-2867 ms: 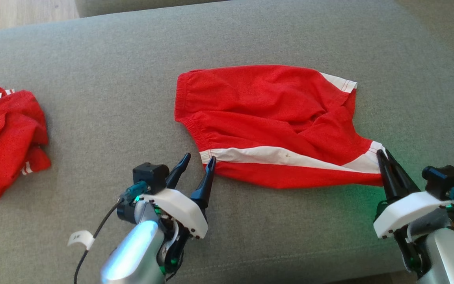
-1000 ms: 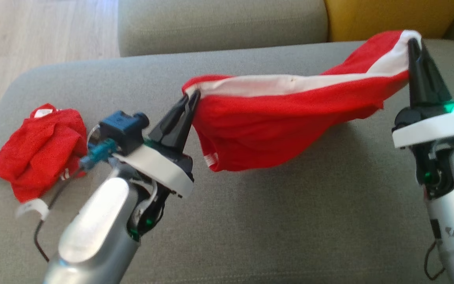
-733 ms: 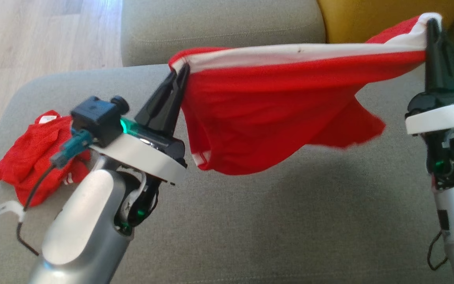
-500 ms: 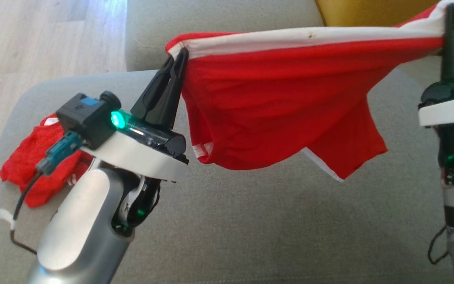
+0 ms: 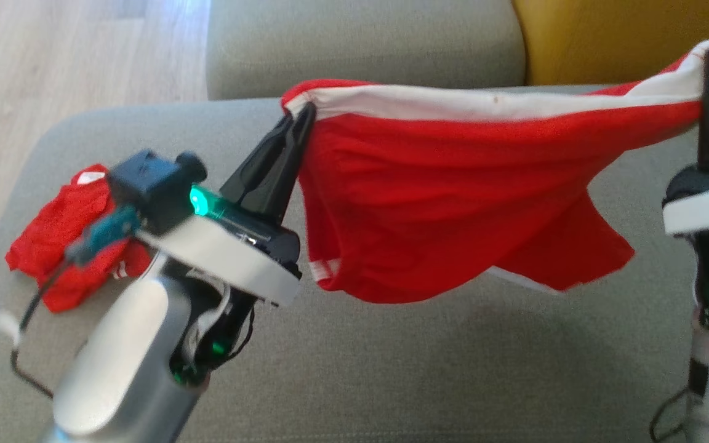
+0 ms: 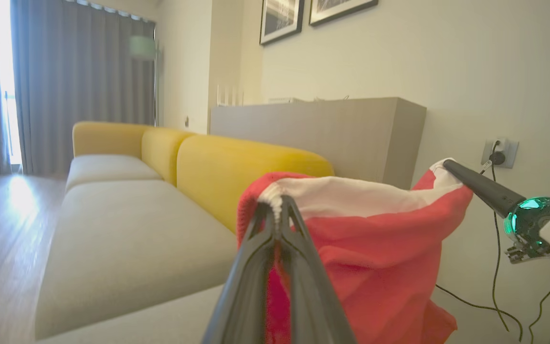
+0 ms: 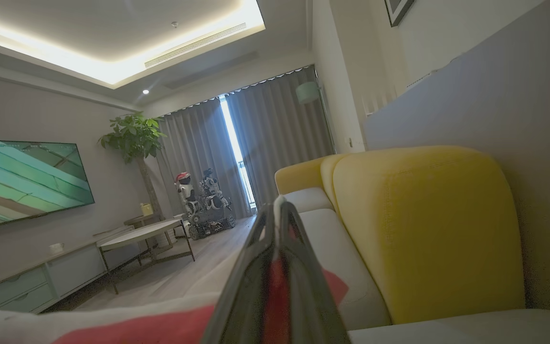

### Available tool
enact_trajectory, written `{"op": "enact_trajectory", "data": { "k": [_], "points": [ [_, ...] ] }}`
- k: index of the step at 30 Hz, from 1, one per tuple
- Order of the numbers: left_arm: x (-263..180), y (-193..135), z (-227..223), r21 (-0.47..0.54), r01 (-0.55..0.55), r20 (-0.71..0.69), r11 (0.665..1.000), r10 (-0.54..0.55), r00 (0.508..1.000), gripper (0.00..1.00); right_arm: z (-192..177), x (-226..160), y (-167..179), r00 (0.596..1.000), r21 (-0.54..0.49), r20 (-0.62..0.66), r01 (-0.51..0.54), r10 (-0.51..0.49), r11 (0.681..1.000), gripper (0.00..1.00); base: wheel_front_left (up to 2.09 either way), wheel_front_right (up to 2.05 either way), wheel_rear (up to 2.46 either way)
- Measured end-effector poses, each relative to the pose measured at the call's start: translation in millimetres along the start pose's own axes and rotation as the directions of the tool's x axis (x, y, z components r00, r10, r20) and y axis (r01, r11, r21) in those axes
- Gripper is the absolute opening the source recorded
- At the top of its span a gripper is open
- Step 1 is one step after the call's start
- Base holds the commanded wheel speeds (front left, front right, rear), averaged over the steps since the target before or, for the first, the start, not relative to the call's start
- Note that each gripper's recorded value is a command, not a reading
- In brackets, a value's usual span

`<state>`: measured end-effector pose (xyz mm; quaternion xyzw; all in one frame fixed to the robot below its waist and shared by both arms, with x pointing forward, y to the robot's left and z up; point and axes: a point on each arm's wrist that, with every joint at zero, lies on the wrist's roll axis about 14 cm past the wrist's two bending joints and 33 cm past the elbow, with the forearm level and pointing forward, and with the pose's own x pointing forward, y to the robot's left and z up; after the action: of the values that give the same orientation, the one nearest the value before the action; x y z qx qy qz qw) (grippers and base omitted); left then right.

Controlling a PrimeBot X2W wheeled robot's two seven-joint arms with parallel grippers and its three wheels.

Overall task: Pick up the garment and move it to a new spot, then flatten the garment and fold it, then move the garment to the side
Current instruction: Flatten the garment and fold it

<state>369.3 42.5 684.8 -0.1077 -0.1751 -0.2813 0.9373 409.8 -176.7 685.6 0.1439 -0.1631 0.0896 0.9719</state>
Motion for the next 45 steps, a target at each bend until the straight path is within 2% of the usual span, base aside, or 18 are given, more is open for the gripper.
{"op": "enact_trajectory", "data": {
  "k": [3, 6, 9, 13, 14, 17, 19, 21, 24, 27, 30, 33, 37, 45],
  "points": [
    [12.3, 6.6, -17.0, -0.047, 0.022, -0.083, 0.999, -0.025, 0.996, 0.00, -9.2, 17.0, -0.5, 0.999, 0.028, -0.053, -0.002, 0.003, 1.000, 0.00, 0.00, 0.00, 0.00],
    [43.6, 25.3, -14.5, -0.059, 0.027, -0.096, 0.998, -0.033, 0.995, 0.00, -5.6, 52.6, 0.6, 0.998, 0.053, -0.058, -0.018, 0.021, 0.998, 0.00, 0.00, 0.00, 0.00],
    [88.7, 49.8, -7.9, 0.016, 0.045, -0.087, 0.999, -0.043, 0.995, 0.00, 1.9, 102.3, 1.1, 0.999, 0.085, -0.032, -0.039, 0.042, 0.996, 0.00, 0.00, 0.00, 0.00],
    [146.1, 88.0, -9.0, 0.106, 0.028, -0.059, 0.994, -0.021, 0.998, 0.00, 8.9, 169.0, 3.6, 0.997, 0.071, 0.036, -0.066, 0.064, 0.995, 0.00, 0.00, 0.00, 0.00],
    [146.1, 88.0, -9.0, 0.106, 0.028, -0.059, 0.994, -0.021, 0.998, 0.00, 8.9, 169.0, 3.6, 0.997, 0.071, 0.036, -0.066, 0.064, 0.995, 0.00, 0.00, 0.00, 0.00],
    [179.8, 121.6, -16.4, 0.170, -0.021, -0.004, 0.985, 0.022, 1.000, 0.00, 10.6, 210.4, -6.6, 0.991, 0.080, 0.124, -0.053, 0.042, 0.995, 0.00, 0.00, 0.00, 0.00],
    [194.4, 142.0, -27.4, 0.186, -0.055, 0.033, 0.981, 0.050, 0.998, 0.00, -2.7, 229.6, -17.2, 0.988, 0.098, 0.153, -0.034, 0.018, 0.995, 0.00, 0.00, 0.00, 0.00],
    [201.1, 152.4, -52.6, 0.171, -0.058, 0.025, 0.984, 0.055, 0.998, 0.00, -34.2, 239.6, -28.5, 0.992, 0.118, 0.129, -0.006, -0.009, 0.993, 0.00, 0.00, 0.00, 0.00],
    [196.5, 164.8, -103.6, 0.128, -0.077, -0.043, 0.989, 0.083, 0.996, 0.00, -102.8, 239.2, -45.8, 0.999, 0.155, 0.005, 0.049, -0.050, 0.987, 0.00, 0.00, 0.00, 0.00],
    [181.6, 166.0, -149.6, 0.123, -0.059, -0.136, 0.991, 0.076, 0.988, 0.00, -171.1, 223.1, -54.2, 0.987, 0.166, -0.142, 0.093, -0.070, 0.982, 0.00, 0.00, 0.00, 0.00],
    [154.5, 161.6, -192.2, 0.131, -0.031, -0.248, 0.991, 0.063, 0.967, 0.00, -232.8, 194.2, -62.9, 0.947, 0.162, -0.308, 0.148, -0.092, 0.976, 0.00, 0.00, 0.00, 0.00],
    [119.3, 152.8, -230.6, 0.118, -0.016, -0.360, 0.993, 0.058, 0.931, 0.00, -274.3, 161.8, -74.8, 0.888, 0.142, -0.444, 0.201, -0.119, 0.969, 0.00, 0.00, 0.00, 0.00],
    [72.4, 135.3, -262.4, 0.087, -0.004, -0.467, 0.996, 0.044, 0.883, 0.00, -301.6, 125.3, -87.7, 0.807, 0.094, -0.573, 0.239, -0.144, 0.966, 0.00, 0.00, 0.00, 0.00],
    [7.8, 102.5, -266.6, 0.045, 0.025, -0.545, 0.999, 0.003, 0.838, 0.00, -315.3, 63.6, -88.0, 0.678, 0.051, -0.722, 0.252, -0.139, 0.966, 0.00, 0.00, 0.00, 0.00]
  ]
}}
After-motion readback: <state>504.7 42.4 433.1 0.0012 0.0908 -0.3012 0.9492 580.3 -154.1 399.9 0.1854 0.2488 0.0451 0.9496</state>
